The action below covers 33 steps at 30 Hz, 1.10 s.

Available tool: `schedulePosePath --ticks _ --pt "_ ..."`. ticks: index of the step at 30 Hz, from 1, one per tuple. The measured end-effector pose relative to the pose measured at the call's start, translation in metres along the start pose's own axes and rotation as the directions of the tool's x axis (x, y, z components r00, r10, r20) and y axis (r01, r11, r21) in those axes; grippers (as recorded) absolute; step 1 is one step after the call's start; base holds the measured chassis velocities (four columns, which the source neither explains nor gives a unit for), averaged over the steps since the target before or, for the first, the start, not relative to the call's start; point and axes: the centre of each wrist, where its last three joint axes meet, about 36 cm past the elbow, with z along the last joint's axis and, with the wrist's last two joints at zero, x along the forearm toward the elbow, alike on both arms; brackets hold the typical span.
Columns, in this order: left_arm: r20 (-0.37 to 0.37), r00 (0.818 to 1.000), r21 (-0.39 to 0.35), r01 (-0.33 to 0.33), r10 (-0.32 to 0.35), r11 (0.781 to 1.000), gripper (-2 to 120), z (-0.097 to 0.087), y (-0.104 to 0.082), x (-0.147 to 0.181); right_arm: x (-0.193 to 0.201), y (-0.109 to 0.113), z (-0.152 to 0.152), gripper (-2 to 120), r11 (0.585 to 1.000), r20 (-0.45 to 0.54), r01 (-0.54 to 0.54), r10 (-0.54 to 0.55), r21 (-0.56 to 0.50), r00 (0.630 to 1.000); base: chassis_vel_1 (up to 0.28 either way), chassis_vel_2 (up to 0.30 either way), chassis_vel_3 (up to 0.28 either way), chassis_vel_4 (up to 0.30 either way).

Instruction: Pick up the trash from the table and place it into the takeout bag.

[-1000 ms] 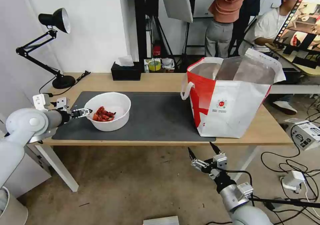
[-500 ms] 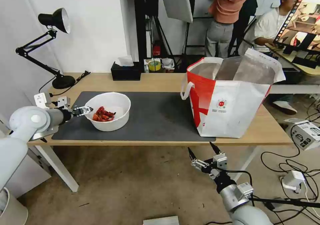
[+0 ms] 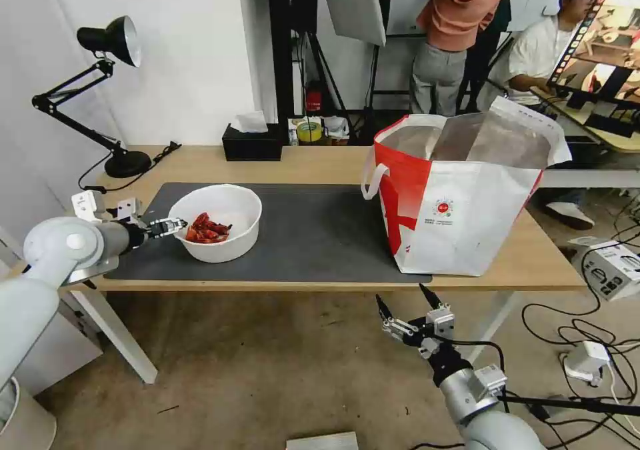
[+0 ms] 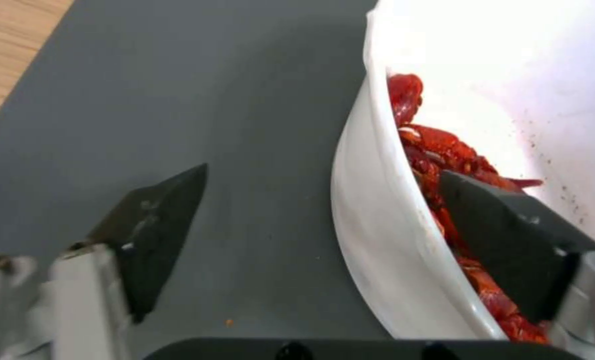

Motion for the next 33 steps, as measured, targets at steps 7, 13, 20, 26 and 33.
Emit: schedulePosePath --ticks 7,13,20,26,33 --pt "-0.001 1.000 -0.006 -0.001 0.001 1.000 64 -0.0005 -0.0016 -0.0005 0.0000 0.0000 0.0000 100 1.000 0.000 0.000 0.000 0.000 1.000 0.000 0.000 0.000 0.000" --pt "0.001 1.000 -0.014 -0.002 0.002 1.000 42 -0.0023 -0.0020 0.0015 0.0000 0.0000 0.0000 100 1.000 0.000 0.000 0.000 0.000 1.000 0.000 0.000 0.000 0.000" --pt "-0.001 1.000 -0.021 -0.008 0.008 1.000 17 -0.0020 -0.0037 0.0028 0.0000 0.0000 0.0000 100 1.000 0.000 0.000 0.000 0.000 1.000 0.000 0.000 0.000 0.000" --pt "-0.008 1.000 -0.022 -0.029 0.029 0.999 0 0.0007 -0.0056 0.0027 0.0000 0.0000 0.0000 100 1.000 0.000 0.000 0.000 0.000 1.000 0.000 0.000 0.000 0.000" --pt "0.002 0.998 -0.029 -0.058 0.058 0.998 0 -0.0006 -0.0098 0.0084 0.0000 0.0000 0.0000 100 1.000 0.000 0.000 0.000 0.000 1.000 0.000 0.000 0.000 0.000"
